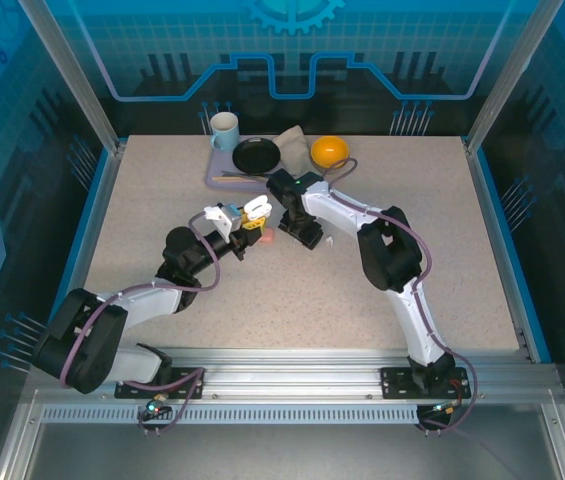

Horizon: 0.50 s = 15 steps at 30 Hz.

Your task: Insert the wireless bluetooth earbuds into the charging case

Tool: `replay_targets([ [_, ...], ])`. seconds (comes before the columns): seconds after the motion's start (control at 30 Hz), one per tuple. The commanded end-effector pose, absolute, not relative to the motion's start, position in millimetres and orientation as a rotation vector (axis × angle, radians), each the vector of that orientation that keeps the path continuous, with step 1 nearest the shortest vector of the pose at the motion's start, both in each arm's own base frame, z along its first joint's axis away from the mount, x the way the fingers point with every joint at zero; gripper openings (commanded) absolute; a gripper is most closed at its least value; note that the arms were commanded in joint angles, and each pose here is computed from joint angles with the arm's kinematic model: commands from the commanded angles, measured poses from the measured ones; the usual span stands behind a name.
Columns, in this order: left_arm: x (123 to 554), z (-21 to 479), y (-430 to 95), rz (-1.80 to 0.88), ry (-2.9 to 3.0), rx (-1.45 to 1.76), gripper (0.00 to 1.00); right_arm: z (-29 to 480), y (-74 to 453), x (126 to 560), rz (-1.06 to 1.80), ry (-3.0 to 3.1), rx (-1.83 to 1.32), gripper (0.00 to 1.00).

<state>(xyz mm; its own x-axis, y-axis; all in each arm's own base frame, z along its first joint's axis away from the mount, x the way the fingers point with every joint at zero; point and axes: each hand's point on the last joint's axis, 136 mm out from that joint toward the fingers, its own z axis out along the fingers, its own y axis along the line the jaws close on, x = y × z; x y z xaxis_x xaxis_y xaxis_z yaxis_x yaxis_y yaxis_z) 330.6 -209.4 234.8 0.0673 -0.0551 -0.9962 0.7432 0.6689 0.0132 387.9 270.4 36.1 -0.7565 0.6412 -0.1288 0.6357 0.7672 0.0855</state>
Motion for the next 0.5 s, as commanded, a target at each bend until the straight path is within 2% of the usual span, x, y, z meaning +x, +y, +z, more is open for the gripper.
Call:
replay_targets([
  [0.0,325,249,-209,-0.679,1.328,0.638,0.0,31,269,386,-0.001,2.792,1.057,0.58],
  [0.47,325,249,-209,-0.681,1.329,0.641,0.0,12,267,390,-0.03,2.802,1.088,0.49],
])
